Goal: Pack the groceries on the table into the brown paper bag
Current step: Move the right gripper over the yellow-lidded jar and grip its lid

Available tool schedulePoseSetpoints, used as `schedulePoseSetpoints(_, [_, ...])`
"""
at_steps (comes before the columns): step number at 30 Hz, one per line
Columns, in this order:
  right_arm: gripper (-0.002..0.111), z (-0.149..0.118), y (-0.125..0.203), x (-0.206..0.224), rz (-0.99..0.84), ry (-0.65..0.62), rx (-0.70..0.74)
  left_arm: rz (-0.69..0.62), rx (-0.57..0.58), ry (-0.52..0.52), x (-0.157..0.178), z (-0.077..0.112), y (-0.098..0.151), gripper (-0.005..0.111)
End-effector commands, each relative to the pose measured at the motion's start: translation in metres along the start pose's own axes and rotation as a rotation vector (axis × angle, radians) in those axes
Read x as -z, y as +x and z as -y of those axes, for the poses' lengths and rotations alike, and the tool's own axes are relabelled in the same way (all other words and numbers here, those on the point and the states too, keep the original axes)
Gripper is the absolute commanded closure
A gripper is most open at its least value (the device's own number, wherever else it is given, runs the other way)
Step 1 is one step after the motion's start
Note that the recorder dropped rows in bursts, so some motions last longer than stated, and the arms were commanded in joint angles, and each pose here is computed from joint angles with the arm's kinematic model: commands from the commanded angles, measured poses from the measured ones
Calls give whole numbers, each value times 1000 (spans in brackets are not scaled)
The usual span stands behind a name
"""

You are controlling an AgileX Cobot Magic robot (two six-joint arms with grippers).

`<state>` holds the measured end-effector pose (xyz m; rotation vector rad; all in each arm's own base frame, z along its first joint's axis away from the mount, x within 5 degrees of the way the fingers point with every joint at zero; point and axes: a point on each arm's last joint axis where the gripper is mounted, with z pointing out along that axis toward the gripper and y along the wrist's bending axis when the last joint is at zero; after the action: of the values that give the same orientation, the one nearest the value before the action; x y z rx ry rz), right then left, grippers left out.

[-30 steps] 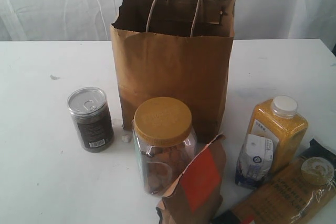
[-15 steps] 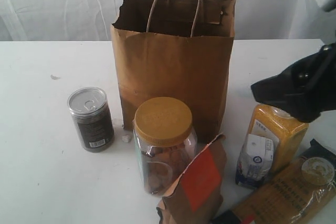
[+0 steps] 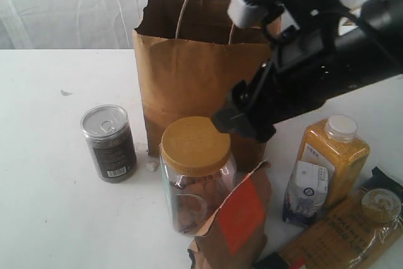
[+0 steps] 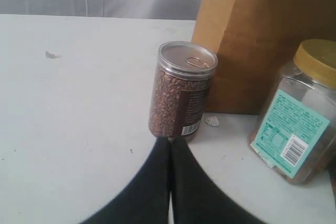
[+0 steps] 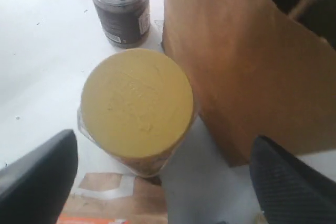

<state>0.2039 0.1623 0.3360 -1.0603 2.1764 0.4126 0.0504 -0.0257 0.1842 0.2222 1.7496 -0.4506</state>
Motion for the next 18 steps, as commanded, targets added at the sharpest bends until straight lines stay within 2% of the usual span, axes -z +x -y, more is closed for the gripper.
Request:
schedulePoseSetpoints(1, [26,-9,-14,-17,-9,-18,77,-1,7,-1,0,0,1,107])
schedulePoseSetpoints(3, [26,-16,-18,-24,-10,-36,96,-1,7,-1,0,0,1,107])
schedulePoseSetpoints(8, [25,-28,-19,-36,-22,-69,26,-1,7,-1,0,0,1,107])
schedulePoseSetpoints(10, [15,-28,-18,-43,-41,-68,-51,-1,7,-1,0,0,1,107])
schedulePoseSetpoints(11, [6,-27,-18,-48,-47,-65,-86,-1,7,-1,0,0,1,107])
schedulePoseSetpoints(12, [3,-27,-19,-52,-39,-61,-92,-1,7,-1,0,0,1,107])
schedulePoseSetpoints(18, [3,-25,-18,-67,-57,-54,-117,-1,7,-1,0,0,1,107])
